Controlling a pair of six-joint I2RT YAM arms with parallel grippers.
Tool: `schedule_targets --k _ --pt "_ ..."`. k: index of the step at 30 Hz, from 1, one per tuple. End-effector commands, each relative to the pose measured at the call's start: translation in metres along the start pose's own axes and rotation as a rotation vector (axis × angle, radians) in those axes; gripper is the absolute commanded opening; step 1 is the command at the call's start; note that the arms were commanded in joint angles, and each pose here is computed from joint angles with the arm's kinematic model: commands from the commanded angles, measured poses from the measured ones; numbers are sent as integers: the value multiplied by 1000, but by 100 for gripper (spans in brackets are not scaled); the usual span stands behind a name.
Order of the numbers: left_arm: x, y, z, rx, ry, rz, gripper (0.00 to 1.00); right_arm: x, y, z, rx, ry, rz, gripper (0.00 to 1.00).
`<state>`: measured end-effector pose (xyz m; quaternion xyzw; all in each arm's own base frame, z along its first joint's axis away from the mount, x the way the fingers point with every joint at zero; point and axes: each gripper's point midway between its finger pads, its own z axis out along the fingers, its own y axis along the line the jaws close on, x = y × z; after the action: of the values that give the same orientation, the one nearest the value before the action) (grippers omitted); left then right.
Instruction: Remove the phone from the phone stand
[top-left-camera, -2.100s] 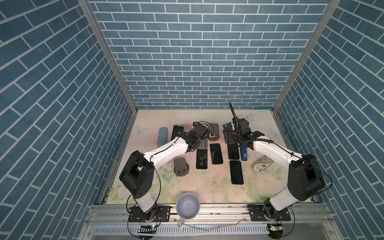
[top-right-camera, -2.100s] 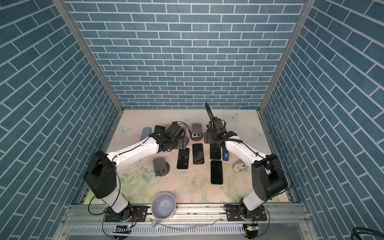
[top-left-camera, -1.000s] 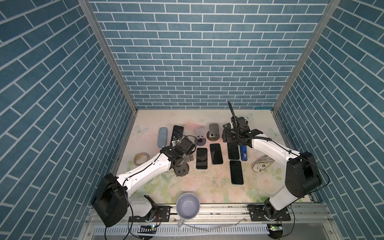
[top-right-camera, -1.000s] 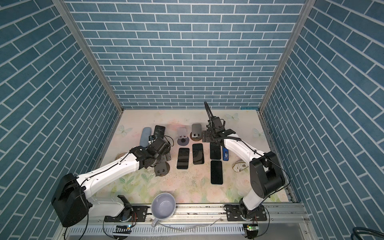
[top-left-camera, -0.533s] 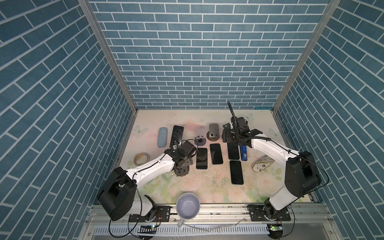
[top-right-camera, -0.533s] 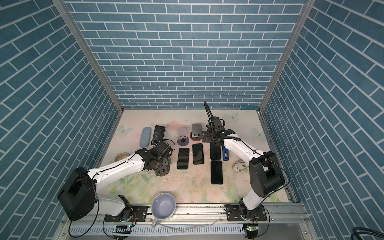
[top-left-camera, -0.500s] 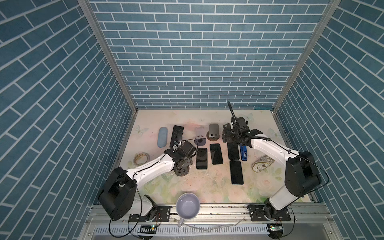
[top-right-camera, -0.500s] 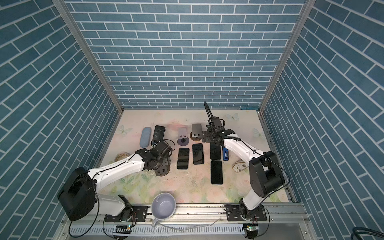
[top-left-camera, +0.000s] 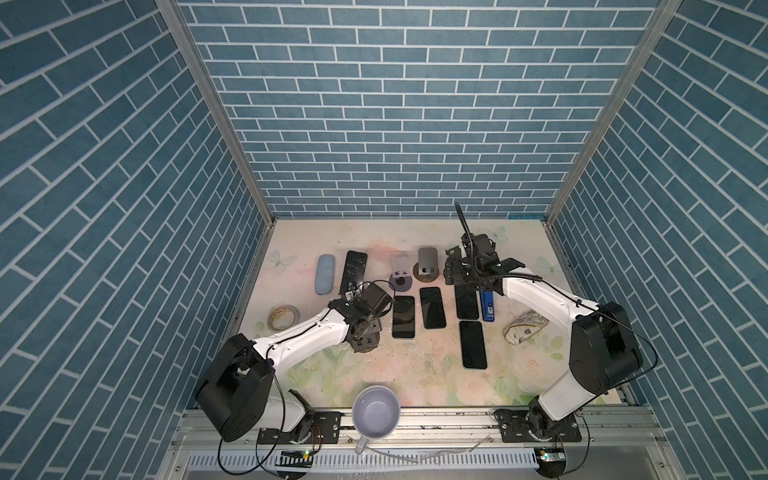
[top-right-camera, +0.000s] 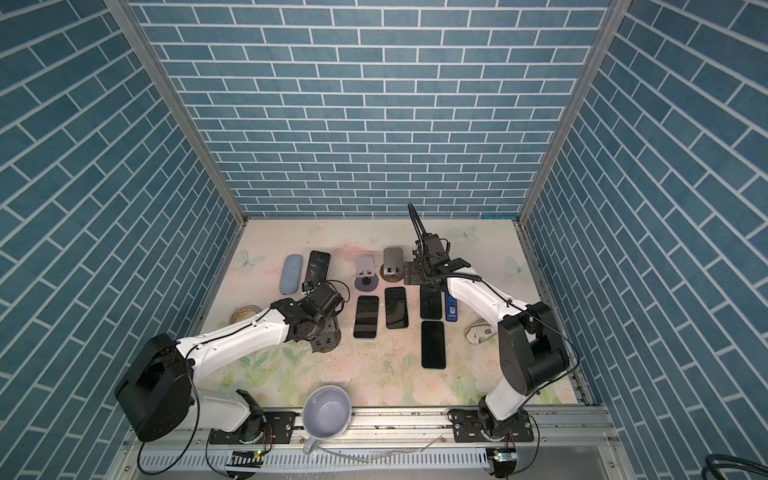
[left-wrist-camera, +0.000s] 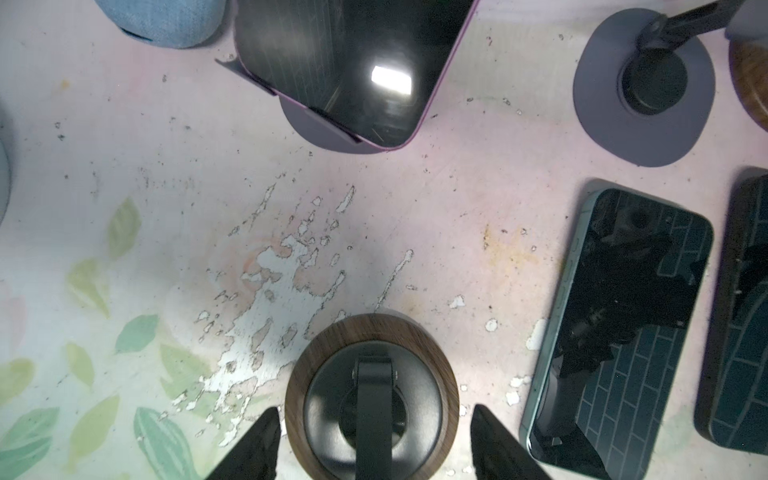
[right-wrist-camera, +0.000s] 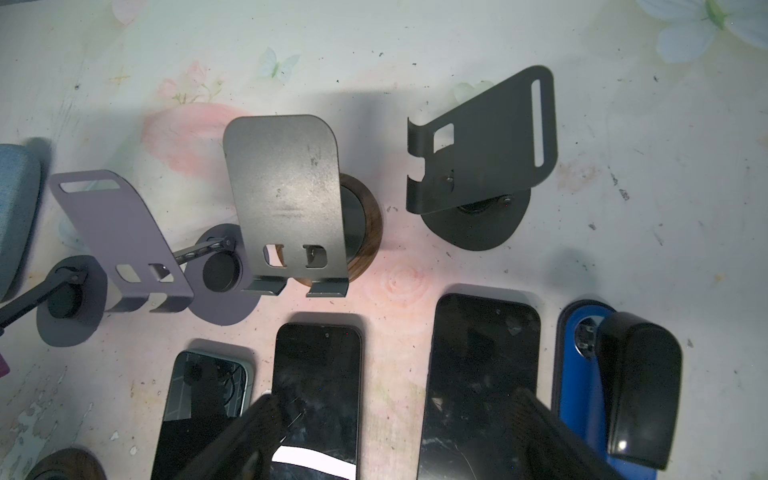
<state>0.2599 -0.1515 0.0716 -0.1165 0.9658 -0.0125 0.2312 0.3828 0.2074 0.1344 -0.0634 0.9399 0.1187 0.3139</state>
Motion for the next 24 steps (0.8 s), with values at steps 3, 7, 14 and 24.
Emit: schedule_targets --k 3,7,14,24 --pt "-36 -24 -14 27 -81 117 47 -14 4 -6 5 -27 10 88" --pt "-54 -36 -16 23 -103 174 47 -14 2 -7 14 -29 6 88" --pt "-82 -52 -6 24 -102 221 47 -13 -1 -7 32 -24 -13 88" --pt "-104 -73 28 68 -80 305 47 -11 -9 -6 75 -13 -33 88"
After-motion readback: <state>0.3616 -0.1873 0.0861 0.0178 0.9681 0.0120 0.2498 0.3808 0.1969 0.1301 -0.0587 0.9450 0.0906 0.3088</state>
